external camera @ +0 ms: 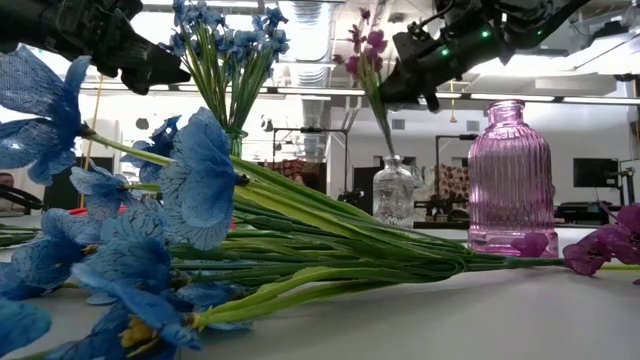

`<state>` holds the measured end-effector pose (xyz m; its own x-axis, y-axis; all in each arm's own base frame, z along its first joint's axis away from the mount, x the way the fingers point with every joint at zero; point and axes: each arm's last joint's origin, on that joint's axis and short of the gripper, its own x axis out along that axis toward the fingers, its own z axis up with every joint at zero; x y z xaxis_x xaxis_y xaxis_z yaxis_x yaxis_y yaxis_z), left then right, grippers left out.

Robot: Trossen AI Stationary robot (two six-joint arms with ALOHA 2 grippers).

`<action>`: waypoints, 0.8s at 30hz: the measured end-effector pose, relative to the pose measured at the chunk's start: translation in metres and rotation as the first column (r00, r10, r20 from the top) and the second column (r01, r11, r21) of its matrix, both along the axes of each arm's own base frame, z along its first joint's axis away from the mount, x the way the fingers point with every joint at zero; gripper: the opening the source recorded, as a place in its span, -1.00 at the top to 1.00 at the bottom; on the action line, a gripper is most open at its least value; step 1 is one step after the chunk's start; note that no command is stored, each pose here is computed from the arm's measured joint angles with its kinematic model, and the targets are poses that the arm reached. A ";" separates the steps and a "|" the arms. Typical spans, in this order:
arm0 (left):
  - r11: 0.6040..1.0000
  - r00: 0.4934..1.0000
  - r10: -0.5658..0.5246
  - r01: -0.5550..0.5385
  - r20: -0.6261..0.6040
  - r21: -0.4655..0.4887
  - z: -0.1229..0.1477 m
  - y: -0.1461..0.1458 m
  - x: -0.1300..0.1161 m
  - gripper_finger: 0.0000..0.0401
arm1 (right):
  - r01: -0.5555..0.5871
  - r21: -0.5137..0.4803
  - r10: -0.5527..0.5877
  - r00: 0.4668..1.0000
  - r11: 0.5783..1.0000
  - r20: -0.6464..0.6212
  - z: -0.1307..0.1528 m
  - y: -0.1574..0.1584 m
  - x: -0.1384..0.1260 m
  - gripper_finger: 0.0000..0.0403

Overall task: Sort flowers into vase by color
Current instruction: Put the top right purple flowers into the transparent flower vase, then put the right purple flowers into the transparent flower vase

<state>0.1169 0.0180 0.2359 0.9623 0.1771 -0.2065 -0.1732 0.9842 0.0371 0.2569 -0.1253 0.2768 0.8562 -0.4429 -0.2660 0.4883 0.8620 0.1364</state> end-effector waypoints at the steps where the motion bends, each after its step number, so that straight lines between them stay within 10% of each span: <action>1: 1.000 1.000 0.000 0.000 0.000 0.000 0.000 0.000 0.000 -0.04 | 0.000 0.006 0.000 1.000 1.000 -0.012 0.000 0.001 -0.001 0.54; 24: 1.000 1.000 0.000 0.000 0.000 -0.001 0.000 0.000 0.000 -0.04 | -0.003 0.148 0.034 0.978 0.989 -0.208 0.019 0.039 -0.064 0.15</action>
